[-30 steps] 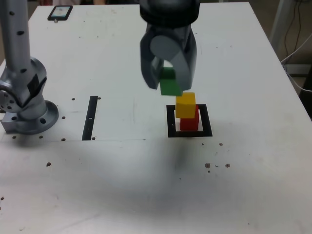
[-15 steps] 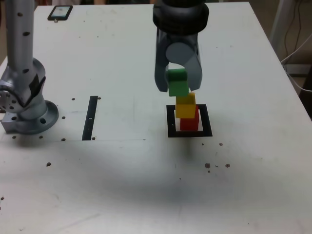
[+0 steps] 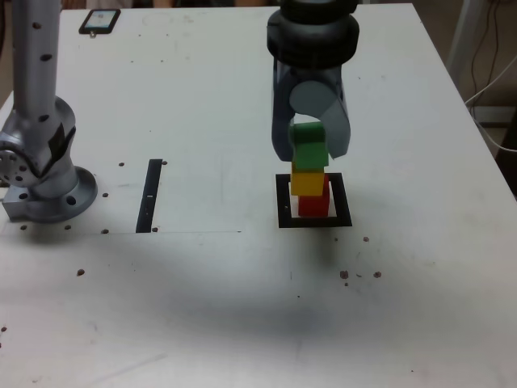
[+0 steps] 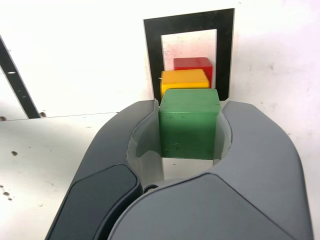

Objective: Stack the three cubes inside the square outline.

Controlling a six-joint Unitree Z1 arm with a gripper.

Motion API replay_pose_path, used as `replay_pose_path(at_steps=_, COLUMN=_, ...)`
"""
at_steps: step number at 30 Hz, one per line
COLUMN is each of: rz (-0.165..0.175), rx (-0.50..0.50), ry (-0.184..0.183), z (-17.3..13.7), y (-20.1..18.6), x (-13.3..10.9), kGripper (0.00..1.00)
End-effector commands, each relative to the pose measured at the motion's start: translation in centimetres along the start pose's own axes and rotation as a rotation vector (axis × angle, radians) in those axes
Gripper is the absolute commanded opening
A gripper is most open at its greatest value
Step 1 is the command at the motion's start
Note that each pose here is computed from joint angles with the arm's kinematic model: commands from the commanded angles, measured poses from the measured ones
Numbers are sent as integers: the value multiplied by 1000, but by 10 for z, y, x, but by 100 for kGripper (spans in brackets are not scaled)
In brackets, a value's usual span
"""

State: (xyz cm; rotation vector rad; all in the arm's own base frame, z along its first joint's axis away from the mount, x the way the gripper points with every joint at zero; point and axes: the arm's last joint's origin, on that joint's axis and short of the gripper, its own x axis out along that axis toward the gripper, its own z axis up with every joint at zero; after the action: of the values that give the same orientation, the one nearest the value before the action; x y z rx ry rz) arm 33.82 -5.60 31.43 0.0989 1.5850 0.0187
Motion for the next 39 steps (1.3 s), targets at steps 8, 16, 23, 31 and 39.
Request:
replay_pose_path(at_steps=8, rz=-2, rx=10, ry=22, z=2, y=-2, x=6, kGripper=43)
replay_pose_path(at_steps=16, rz=-2, rx=37, ry=22, z=2, y=-9, x=7, kGripper=91)
replay_pose_path(at_steps=23, rz=1, rx=49, ry=7, z=-1, y=-13, x=3, kGripper=99)
replay_pose_path(at_steps=31, rz=29, rx=52, ry=-47, z=-24, y=-8, x=-19, kGripper=99)
replay_pose_path(at_steps=39, rz=28, rx=84, ry=-87, z=-79, y=4, x=-60, kGripper=99)
